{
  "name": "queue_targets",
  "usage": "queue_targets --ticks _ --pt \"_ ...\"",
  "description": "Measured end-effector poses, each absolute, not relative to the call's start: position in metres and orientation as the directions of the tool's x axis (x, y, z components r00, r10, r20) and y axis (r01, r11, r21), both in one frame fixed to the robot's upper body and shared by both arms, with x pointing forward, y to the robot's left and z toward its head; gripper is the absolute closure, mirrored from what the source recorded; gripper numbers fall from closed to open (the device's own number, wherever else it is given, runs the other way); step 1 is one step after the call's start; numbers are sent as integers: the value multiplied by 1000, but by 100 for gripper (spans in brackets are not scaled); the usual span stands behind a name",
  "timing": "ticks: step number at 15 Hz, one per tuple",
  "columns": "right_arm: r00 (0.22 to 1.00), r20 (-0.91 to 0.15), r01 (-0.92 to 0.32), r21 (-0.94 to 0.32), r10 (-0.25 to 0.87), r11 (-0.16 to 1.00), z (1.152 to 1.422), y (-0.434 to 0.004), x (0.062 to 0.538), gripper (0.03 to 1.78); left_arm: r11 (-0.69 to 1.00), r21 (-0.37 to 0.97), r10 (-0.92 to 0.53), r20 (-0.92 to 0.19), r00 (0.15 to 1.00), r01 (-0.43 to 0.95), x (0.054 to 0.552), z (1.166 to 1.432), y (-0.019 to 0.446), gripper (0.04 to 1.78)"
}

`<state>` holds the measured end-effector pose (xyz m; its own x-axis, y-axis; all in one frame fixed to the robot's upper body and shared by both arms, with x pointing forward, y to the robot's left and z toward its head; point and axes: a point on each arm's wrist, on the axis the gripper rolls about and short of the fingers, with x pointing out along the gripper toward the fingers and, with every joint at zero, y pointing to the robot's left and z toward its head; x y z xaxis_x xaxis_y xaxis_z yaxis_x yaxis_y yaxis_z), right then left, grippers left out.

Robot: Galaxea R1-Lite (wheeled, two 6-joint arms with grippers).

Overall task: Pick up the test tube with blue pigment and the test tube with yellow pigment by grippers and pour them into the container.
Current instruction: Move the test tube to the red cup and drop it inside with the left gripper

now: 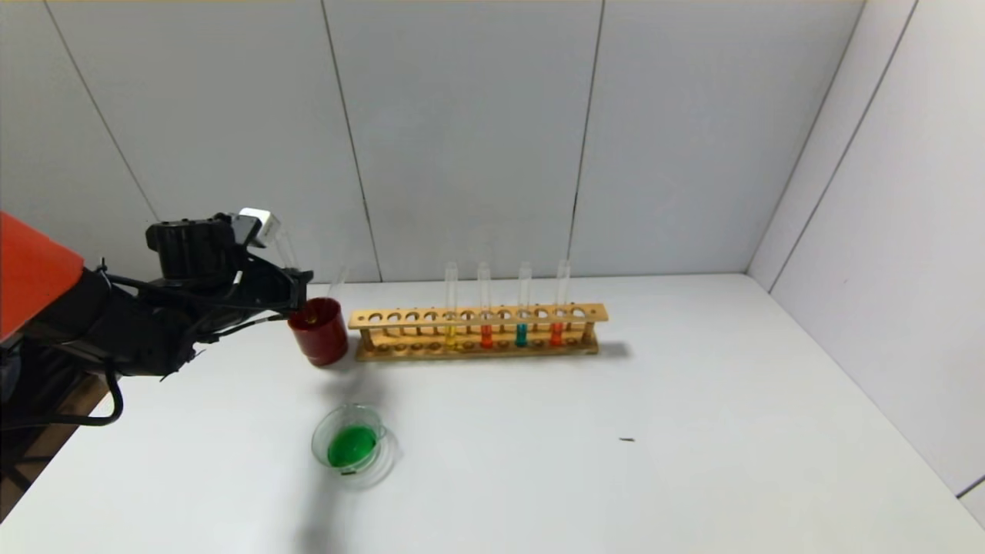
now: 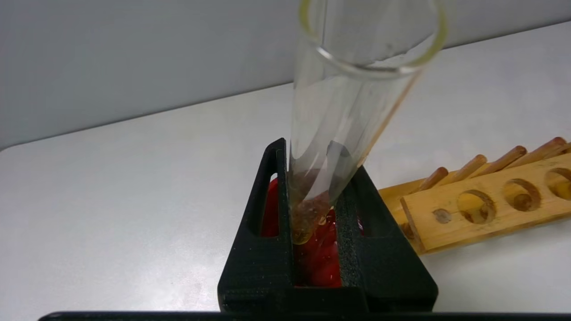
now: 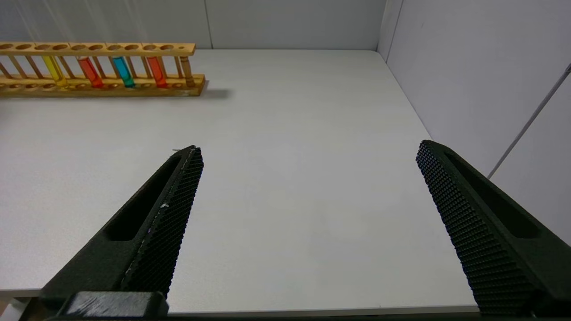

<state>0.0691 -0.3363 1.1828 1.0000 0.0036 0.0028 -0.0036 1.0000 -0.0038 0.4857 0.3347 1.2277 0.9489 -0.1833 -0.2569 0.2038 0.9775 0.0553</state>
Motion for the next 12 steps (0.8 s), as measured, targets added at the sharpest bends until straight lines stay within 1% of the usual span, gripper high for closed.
queue_targets --ticks 8,12 --pt "1000 3 -4 -4 4 1000 1183 -336 69 6 979 50 -175 -287 942 197 507 1196 339 150" --pt "1000 3 -4 -4 4 1000 1183 -336 69 6 979 47 -177 -296 939 200 508 1191 339 150"
